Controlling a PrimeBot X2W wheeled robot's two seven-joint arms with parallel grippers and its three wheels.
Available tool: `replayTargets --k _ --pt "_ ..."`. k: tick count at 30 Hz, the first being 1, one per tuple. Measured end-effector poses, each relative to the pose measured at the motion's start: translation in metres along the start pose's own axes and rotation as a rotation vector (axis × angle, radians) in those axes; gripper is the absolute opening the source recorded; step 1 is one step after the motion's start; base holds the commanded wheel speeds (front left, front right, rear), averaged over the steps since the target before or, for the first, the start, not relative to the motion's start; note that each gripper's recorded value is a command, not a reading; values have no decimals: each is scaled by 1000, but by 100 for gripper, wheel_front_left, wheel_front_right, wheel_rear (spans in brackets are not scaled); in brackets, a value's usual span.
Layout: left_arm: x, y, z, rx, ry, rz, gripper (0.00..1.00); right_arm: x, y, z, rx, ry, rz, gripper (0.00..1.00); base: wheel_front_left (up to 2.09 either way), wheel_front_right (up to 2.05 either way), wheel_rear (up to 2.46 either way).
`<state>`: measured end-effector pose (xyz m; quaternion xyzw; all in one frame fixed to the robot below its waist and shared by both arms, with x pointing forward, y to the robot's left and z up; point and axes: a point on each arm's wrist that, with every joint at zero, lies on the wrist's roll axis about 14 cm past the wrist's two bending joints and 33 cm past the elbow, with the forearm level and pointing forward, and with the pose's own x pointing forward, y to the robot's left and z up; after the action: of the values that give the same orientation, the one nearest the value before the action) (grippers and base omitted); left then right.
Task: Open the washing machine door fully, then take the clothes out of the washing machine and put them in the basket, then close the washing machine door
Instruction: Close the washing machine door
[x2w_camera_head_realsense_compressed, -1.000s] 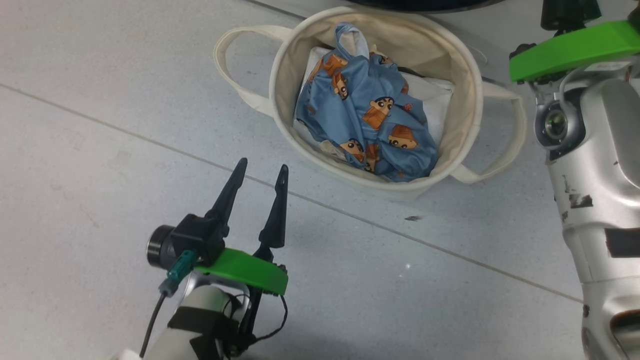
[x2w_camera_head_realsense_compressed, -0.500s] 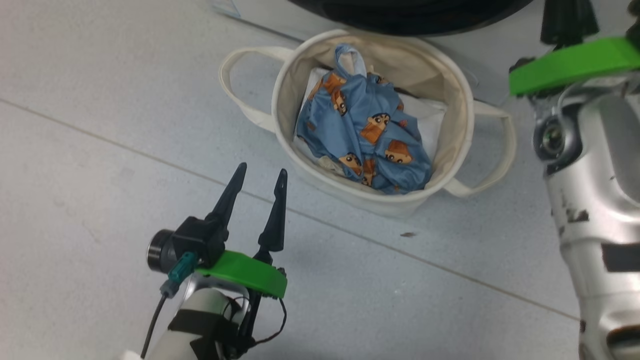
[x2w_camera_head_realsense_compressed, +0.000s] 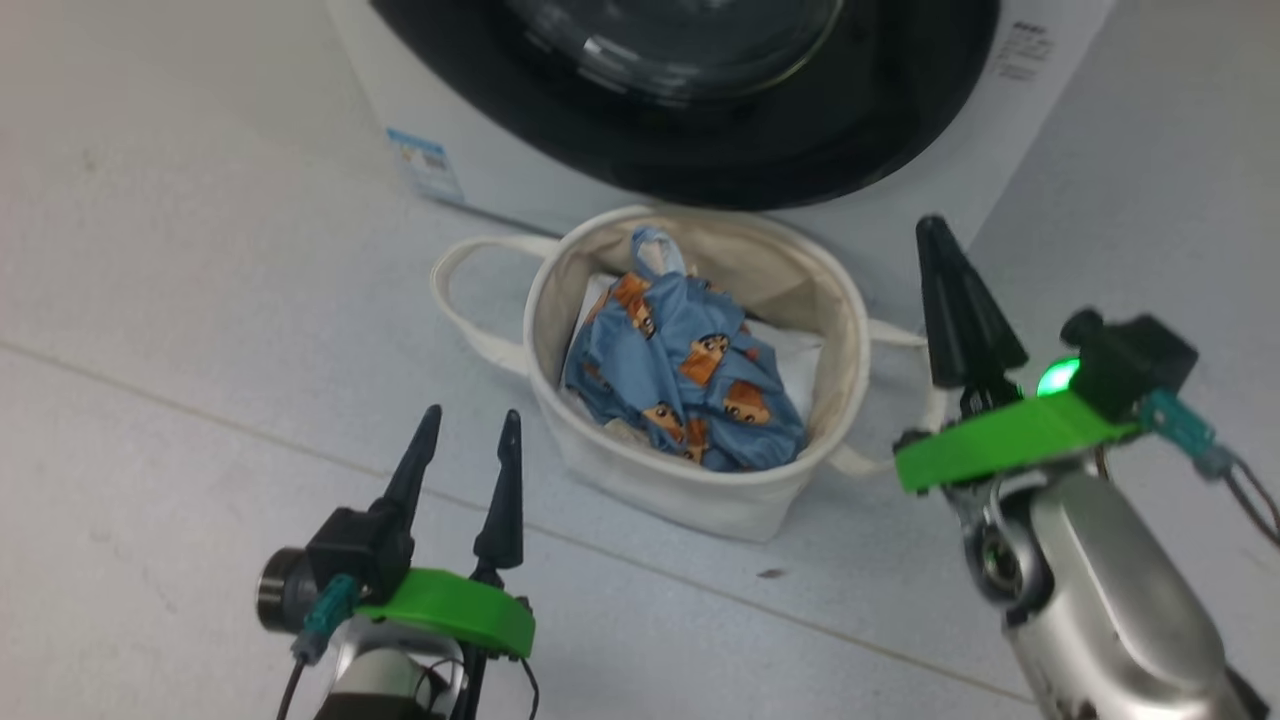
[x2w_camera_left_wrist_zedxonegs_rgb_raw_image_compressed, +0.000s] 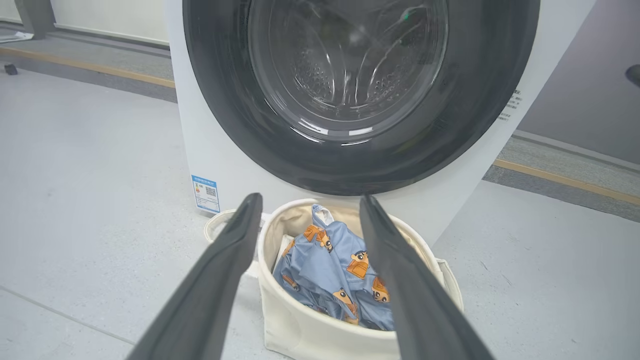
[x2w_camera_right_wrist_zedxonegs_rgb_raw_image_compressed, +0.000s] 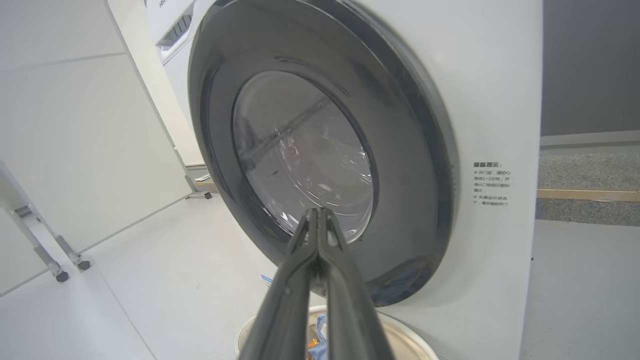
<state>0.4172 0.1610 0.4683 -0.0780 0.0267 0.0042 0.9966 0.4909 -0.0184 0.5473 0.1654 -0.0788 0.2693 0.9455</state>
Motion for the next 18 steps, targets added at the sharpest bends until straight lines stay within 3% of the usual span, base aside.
replayTargets --k 5,12,13,14,15,18 --pt "-7 -6 11 7 -32 -18 100 -27 7 19 -53 -36 -9 0 0 0 0" --pt "-20 -14 30 -15 -93 -48 100 -89 -18 33 -76 -58 -189 0 0 0 0" --pt "-21 -16 32 -17 -100 -55 100 -99 -23 32 -74 -55 -223 13 0 0 0" --pt "-23 -18 35 -20 -107 -64 100 -110 -28 32 -77 -49 -255 90 0 0 0" --pt "-25 -20 36 -22 -112 -70 100 -120 -33 30 -86 -39 -284 100 0 0 0" --pt "-31 -24 37 -24 -116 -90 100 -151 -49 27 -111 -9 -371 100 0 0 0"
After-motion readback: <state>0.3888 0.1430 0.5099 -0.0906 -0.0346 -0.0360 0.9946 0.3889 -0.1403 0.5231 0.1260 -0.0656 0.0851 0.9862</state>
